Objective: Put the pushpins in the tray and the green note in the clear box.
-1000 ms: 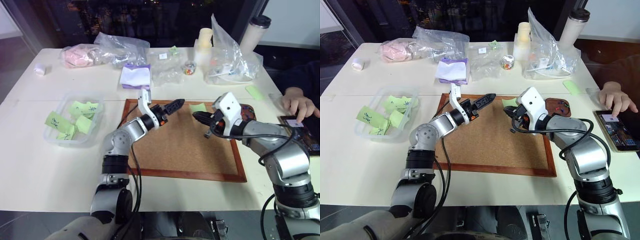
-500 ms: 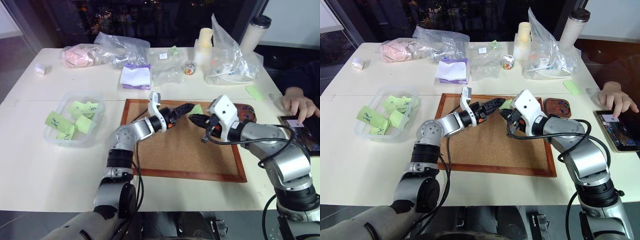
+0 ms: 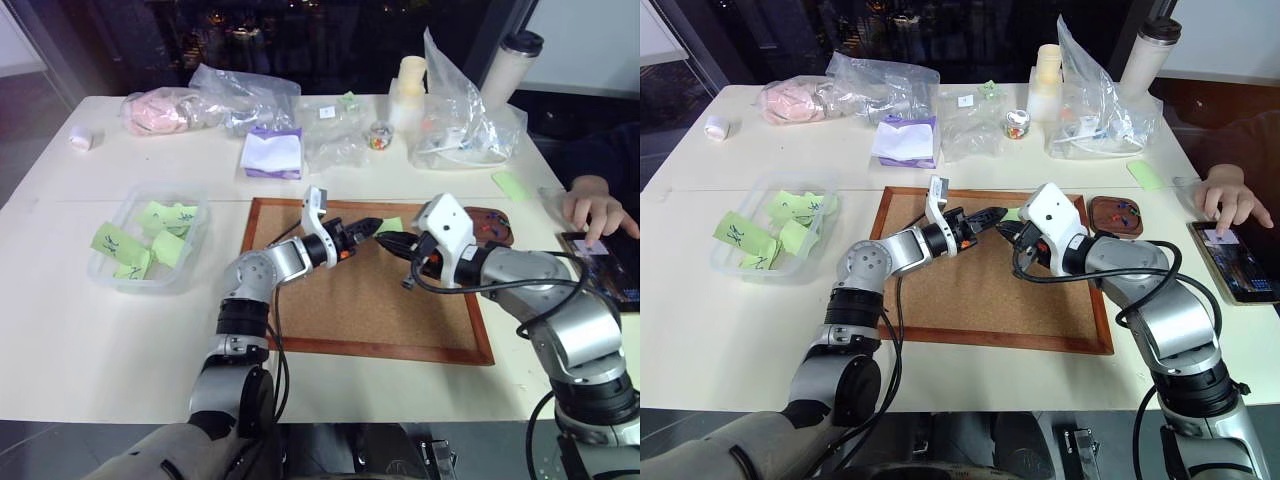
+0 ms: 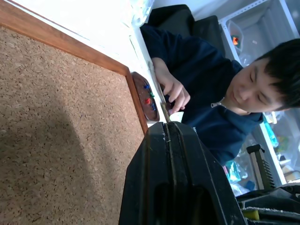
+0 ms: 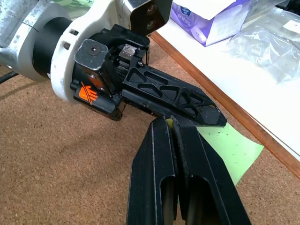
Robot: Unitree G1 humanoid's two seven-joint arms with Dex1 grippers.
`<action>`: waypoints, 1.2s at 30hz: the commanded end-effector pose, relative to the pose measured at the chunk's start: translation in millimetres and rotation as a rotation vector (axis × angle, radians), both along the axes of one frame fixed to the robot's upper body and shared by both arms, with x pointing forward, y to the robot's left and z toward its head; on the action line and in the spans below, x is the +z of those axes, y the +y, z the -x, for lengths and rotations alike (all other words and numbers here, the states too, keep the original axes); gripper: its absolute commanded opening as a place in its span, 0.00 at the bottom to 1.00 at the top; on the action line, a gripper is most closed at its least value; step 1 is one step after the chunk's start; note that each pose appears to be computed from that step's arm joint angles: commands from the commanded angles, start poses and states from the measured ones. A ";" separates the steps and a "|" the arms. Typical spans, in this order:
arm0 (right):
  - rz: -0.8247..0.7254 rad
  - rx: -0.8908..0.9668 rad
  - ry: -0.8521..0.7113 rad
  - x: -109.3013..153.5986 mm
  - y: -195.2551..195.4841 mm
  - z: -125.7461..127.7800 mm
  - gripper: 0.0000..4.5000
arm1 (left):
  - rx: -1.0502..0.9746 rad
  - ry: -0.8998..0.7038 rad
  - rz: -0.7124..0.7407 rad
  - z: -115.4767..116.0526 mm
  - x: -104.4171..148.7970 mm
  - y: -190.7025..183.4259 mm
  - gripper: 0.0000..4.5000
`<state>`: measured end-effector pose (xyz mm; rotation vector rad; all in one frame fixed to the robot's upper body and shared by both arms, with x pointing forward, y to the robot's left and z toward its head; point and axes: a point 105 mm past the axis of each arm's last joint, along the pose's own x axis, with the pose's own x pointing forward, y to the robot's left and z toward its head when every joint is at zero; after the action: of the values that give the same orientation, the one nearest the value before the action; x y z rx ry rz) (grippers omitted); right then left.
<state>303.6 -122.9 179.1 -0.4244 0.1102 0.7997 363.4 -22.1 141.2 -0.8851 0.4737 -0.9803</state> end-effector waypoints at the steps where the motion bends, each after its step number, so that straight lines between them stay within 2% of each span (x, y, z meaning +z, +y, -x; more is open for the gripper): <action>1: -0.030 -0.007 -0.088 29.3 -6.3 2.6 0.00 | 0.030 -0.062 -0.061 -4.5 -3.6 6.7 0.02; 5: -0.077 -0.043 -0.105 43.7 -18.5 0.1 0.00 | 0.040 -0.079 -0.128 -4.9 -18.2 10.6 0.02; 8: -0.169 -0.094 -0.106 56.2 -30.7 -6.0 0.00 | 0.030 -0.102 -0.167 -2.4 -25.7 11.7 0.02; 11: -0.212 -0.167 -0.088 56.7 -50.2 -14.9 0.00 | 0.000 -0.165 -0.217 3.9 -29.1 14.2 0.02; 17: -0.220 -0.466 -0.020 28.1 -124.8 -47.2 0.00 | -0.089 -0.394 -0.273 36.6 -10.9 42.4 0.02; 21: -0.216 -0.578 0.013 9.1 -153.5 -61.0 0.00 | -0.129 -0.537 -0.342 56.3 2.8 66.4 0.02; 27: -0.220 -0.626 0.064 -13.4 -166.5 -70.7 0.00 | -0.121 -0.635 -0.403 65.3 18.6 94.6 0.02; 32: -0.209 -0.696 0.085 -31.1 -183.4 -82.0 0.00 | -0.034 -0.694 -0.455 58.4 37.0 122.2 0.02; 33: -0.209 -0.714 0.087 -34.0 -187.2 -84.1 0.14 | -0.012 -0.701 -0.470 56.3 39.7 128.3 0.00; 34: -0.215 -0.723 0.091 -36.2 -189.4 -86.0 0.21 | 0.011 -0.710 -0.483 54.1 42.7 134.2 0.00; 36: -0.216 -0.737 0.095 -39.1 -192.1 -88.7 0.44 | 0.043 -0.717 -0.489 51.3 47.6 142.2 0.00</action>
<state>387.3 -313.6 126.2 -0.1062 0.3034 0.1100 311.2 115.0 169.8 -0.0955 0.1427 -1.0186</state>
